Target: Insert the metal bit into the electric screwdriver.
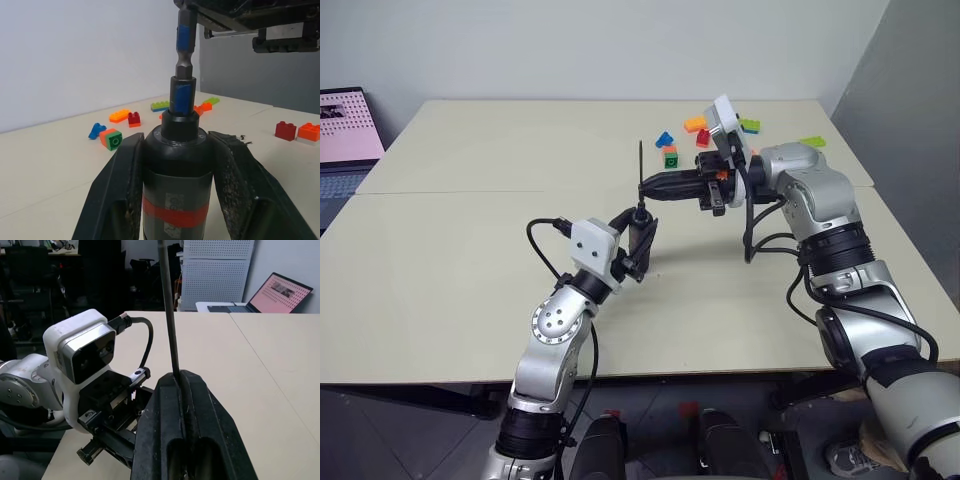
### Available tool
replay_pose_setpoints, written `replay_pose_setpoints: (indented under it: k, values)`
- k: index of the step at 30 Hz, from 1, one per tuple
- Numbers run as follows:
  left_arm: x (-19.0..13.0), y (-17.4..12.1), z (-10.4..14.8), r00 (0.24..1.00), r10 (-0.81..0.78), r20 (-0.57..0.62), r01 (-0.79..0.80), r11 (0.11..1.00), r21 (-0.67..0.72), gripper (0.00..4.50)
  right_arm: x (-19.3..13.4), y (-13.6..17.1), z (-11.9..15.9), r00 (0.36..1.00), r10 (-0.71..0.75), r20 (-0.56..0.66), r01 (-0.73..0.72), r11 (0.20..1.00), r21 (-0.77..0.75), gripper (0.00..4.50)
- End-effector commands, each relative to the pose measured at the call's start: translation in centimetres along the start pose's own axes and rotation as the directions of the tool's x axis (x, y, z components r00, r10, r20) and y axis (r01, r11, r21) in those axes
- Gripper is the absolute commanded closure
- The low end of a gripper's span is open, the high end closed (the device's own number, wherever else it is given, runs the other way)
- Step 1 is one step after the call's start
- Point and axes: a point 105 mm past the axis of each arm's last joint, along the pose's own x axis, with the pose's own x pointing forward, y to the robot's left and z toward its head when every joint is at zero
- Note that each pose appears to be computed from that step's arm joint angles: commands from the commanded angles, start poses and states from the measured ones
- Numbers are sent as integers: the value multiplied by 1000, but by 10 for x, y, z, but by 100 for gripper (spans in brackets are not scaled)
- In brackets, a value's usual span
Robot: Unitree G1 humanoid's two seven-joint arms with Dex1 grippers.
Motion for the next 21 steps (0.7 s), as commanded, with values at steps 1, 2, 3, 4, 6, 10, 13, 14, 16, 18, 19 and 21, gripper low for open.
replay_pose_setpoints:
  k: [1, 2, 3, 4, 6, 10, 13, 14, 16, 18, 19, 21]
  values:
    - [1, 6, 16, 999, -3, 54, 2, 1000, 18, 288, 4, 0, -17, 998, 35, -49, -31, 996, 82, 450]
    - [1, 6, 16, 999, -2, 54, 1, 1000, 18, 288, 3, 1, -19, 998, 39, -57, -34, 996, 78, 450]
    - [1, 7, 16, 999, -1, 54, 0, 1000, 19, 288, 3, 1, -19, 997, 43, -62, -39, 997, 72, 450]
    - [1, 8, 16, 999, 0, 54, -1, 1000, 20, 288, 3, 1, -20, 997, 47, -64, -43, 997, 68, 450]
    - [2, 8, 17, 999, 1, 54, -3, 1000, 21, 288, 3, 2, -21, 996, 53, -69, -49, 997, 61, 450]
    - [2, 9, 17, 998, 6, 54, -8, 1000, 20, 288, 5, 3, -23, 996, 56, -72, -54, 998, 37, 450]
    - [2, 9, 17, 999, 7, 54, -8, 1000, 18, 288, 7, 4, -23, 996, 55, -74, -55, 999, 3, 450]
    - [2, 9, 17, 999, 7, 54, -8, 1000, 17, 288, 7, 4, -24, 996, 52, -79, -53, 999, -7, 450]
    - [2, 9, 16, 999, 7, 54, -8, 1000, 17, 288, 7, 4, -26, 995, 48, -87, -50, 999, -17, 450]
    - [3, 8, 16, 999, 3, 54, -4, 1000, 16, 288, 6, 6, -31, 992, 48, -115, -52, 998, -31, 450]
    - [3, 8, 16, 999, 1, 54, -2, 1000, 16, 288, 6, 6, -32, 991, 49, -122, -53, 998, -28, 450]
    - [3, 8, 17, 999, -1, 54, 0, 1000, 17, 288, 6, 6, -32, 992, 48, -114, -50, 999, -14, 450]
